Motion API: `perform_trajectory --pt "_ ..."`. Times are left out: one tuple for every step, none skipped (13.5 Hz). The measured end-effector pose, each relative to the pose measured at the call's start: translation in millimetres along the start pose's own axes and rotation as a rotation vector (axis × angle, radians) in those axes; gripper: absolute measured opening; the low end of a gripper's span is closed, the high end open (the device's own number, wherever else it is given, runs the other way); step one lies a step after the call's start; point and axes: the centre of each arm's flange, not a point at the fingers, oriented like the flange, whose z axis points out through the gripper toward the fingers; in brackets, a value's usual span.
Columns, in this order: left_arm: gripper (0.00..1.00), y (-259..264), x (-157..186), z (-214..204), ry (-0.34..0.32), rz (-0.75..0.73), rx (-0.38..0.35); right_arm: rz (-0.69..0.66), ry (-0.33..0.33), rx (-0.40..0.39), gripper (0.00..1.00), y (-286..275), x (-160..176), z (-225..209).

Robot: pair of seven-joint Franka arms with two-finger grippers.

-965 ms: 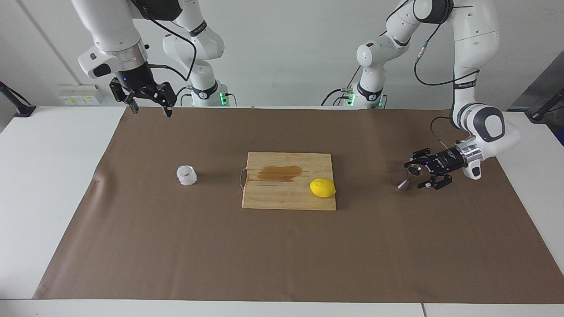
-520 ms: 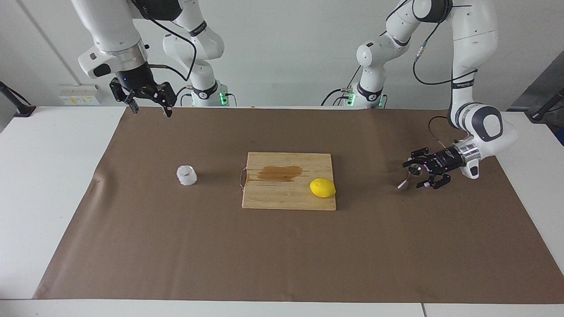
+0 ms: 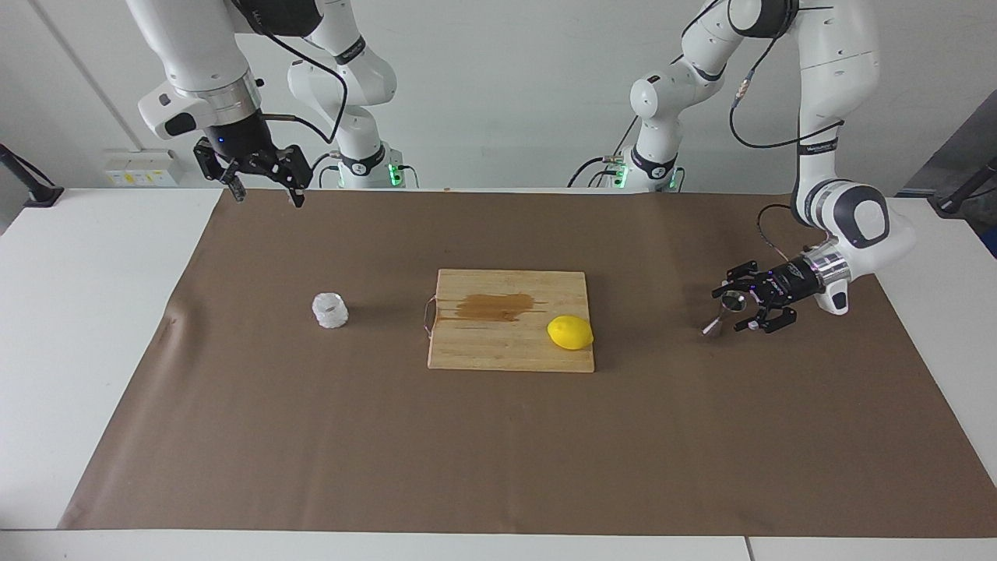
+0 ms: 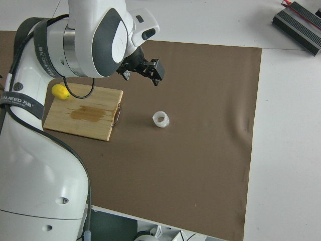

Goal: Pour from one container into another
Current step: 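Close the left gripper around the small metal cup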

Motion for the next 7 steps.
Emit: perform_trajectory --pt "0.88 -0.3 0.2 0.1 0.000 -0.001 0.000 0.000 0.000 0.000 1.00 0.0 0.0 0.0" --pt "0.83 -0.5 0.4 0.3 0.000 -0.001 0.000 0.000 0.000 0.000 1.00 0.0 0.0 0.0" --pt "0.83 -0.7 0.6 0.3 0.000 -0.002 0.000 0.000 0.000 0.000 1.00 0.0 0.0 0.0" --pt "0.78 -0.8 0.7 0.4 0.000 -0.002 0.000 0.000 0.000 0.000 1.00 0.0 0.0 0.0" --pt "0.78 -0.9 0.8 0.4 0.000 -0.002 0.000 0.000 0.000 0.000 1.00 0.0 0.0 0.0" --pt "0.75 -0.9 0.8 0.4 0.000 -0.003 0.000 0.000 0.000 0.000 1.00 0.0 0.0 0.0" --pt "0.75 -1.0 0.9 0.4 0.000 -0.003 0.000 0.000 0.000 0.000 1.00 0.0 0.0 0.0"
